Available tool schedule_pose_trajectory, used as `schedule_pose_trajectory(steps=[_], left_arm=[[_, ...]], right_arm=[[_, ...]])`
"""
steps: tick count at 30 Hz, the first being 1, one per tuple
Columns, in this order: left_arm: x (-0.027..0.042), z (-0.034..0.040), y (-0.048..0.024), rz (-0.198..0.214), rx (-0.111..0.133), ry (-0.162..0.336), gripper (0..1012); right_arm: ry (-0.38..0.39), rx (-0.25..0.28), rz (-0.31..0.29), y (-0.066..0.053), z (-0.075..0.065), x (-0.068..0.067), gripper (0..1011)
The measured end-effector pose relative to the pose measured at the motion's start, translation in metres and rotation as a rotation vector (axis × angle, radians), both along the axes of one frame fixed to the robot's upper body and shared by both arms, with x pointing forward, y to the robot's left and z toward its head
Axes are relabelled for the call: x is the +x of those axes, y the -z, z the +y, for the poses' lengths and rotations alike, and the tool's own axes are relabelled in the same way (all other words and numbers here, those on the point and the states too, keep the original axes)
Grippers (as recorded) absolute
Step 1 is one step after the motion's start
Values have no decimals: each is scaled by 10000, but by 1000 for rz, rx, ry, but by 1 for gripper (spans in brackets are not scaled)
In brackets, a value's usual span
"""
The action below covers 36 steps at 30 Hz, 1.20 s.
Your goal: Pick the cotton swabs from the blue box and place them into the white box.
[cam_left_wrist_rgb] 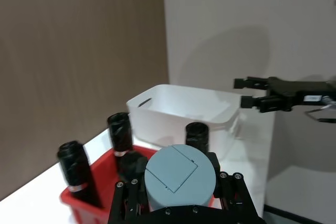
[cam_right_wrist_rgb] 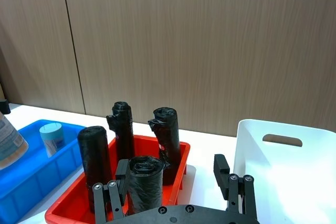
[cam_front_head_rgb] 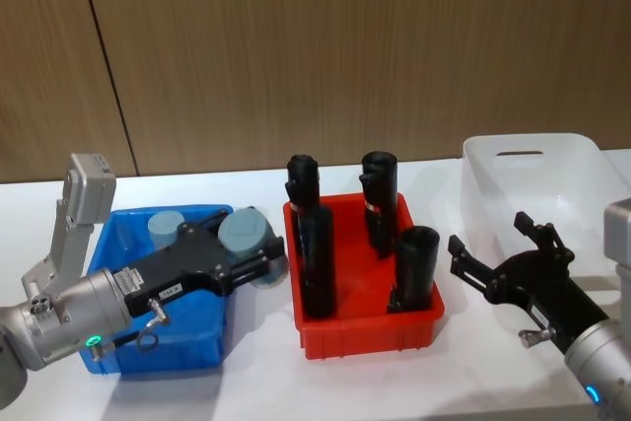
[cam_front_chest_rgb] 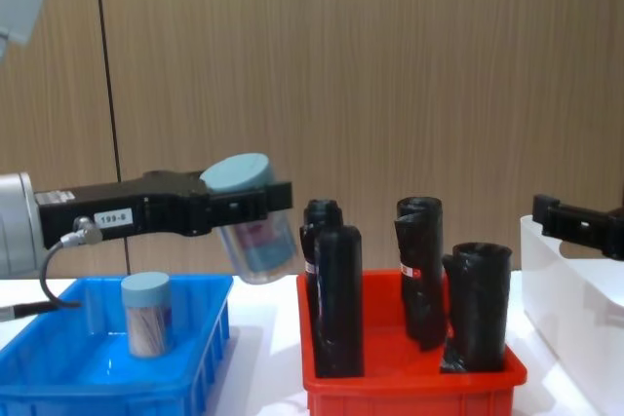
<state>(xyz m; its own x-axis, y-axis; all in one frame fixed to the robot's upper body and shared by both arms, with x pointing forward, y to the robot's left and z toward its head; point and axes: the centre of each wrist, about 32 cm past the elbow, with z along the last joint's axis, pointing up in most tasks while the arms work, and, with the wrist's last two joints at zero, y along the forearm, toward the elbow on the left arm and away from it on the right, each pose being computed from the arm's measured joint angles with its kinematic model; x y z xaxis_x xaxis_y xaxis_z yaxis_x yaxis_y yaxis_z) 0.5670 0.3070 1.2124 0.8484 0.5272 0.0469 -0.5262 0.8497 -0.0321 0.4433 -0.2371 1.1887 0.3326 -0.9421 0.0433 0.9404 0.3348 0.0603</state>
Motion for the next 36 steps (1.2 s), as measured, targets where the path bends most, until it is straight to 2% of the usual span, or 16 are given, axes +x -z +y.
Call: schedule_pose_trajectory(steps=[9,10,17,26,36], left_arm=[[129,-25,29,9,-39,145,669],[157,-34,34,12,-45,173,670],[270,-82,42,20,-61,270,669],[379,-137,37,29,-64,335,669],[435,-164,30,34,-62,366,669]], right_arm=[[0,0,0,0,0,0,1002],[0,0,0,0,0,0,1002],[0,0,0,0,0,0,1001],[0,0,0,0,0,0,1002],[-7,-3,0,0,-4,0,1002]])
